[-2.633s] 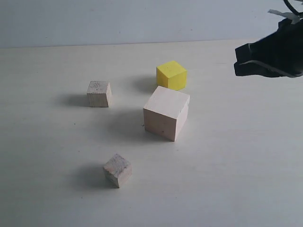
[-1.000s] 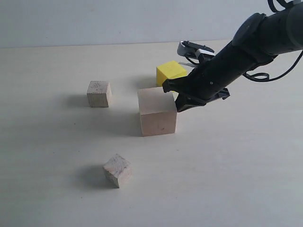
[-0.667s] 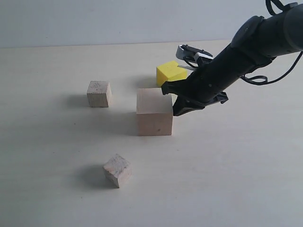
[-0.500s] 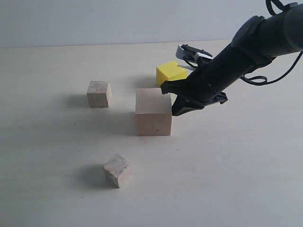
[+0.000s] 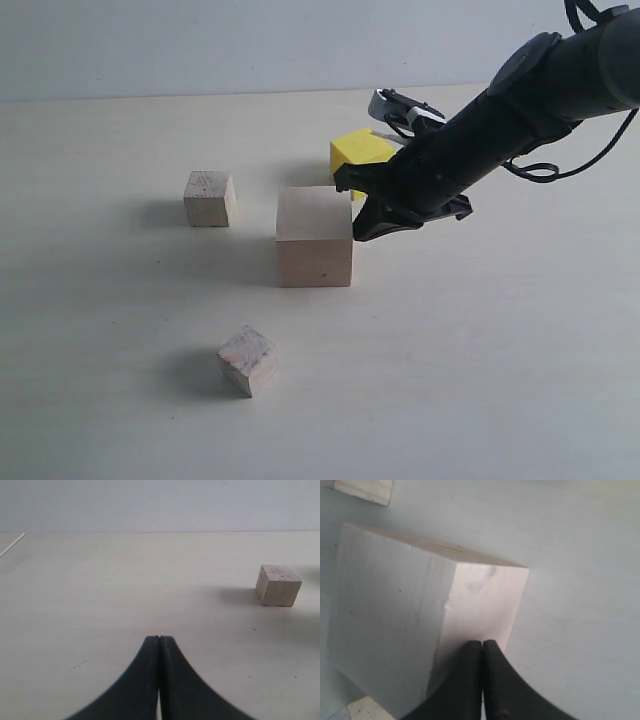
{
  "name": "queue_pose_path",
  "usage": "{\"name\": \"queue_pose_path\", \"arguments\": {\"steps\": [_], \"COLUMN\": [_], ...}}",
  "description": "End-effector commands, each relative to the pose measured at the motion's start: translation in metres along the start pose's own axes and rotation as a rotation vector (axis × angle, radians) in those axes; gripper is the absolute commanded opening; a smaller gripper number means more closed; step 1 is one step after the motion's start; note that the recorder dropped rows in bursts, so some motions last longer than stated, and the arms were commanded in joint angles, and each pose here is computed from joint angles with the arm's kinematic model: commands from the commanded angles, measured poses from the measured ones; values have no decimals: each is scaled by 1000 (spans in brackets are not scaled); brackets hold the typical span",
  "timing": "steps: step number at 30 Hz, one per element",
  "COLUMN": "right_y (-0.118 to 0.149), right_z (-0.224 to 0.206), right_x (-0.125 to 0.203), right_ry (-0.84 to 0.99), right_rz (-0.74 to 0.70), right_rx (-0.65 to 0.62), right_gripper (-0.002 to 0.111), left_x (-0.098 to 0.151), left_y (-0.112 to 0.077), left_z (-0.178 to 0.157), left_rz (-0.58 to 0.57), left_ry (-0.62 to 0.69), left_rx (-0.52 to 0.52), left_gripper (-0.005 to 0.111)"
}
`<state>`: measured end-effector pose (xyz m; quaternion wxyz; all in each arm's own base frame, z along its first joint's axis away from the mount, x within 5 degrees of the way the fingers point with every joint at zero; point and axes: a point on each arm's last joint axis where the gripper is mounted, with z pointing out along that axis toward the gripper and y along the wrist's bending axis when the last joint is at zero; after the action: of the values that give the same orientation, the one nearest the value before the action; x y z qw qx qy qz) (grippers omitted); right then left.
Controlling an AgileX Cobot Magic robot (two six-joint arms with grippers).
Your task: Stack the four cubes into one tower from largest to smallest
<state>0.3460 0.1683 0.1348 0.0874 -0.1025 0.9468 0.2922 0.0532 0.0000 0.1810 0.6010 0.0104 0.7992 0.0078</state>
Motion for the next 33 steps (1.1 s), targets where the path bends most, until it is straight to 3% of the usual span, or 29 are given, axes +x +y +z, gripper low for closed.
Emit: {"name": "queue_pose_path", "arguments": {"steps": [1, 22, 33], "right_y": [4, 17, 22], "right_z": [-1, 5, 10], "right_x": [-2, 0, -4], "right_ry": [-8, -13, -83], "right_rz": [-6, 12, 0], "right_rx": [-16, -47, -1], "right_gripper": [0, 0, 0], "left_x": [0, 0, 0], "left_y": [0, 0, 0], "left_z": [0, 0, 0], "left_rz": [-3, -3, -3], "left_ry": [-11, -11, -11], "left_rx": [-2, -2, -2], "left_gripper": [0, 0, 0]}}
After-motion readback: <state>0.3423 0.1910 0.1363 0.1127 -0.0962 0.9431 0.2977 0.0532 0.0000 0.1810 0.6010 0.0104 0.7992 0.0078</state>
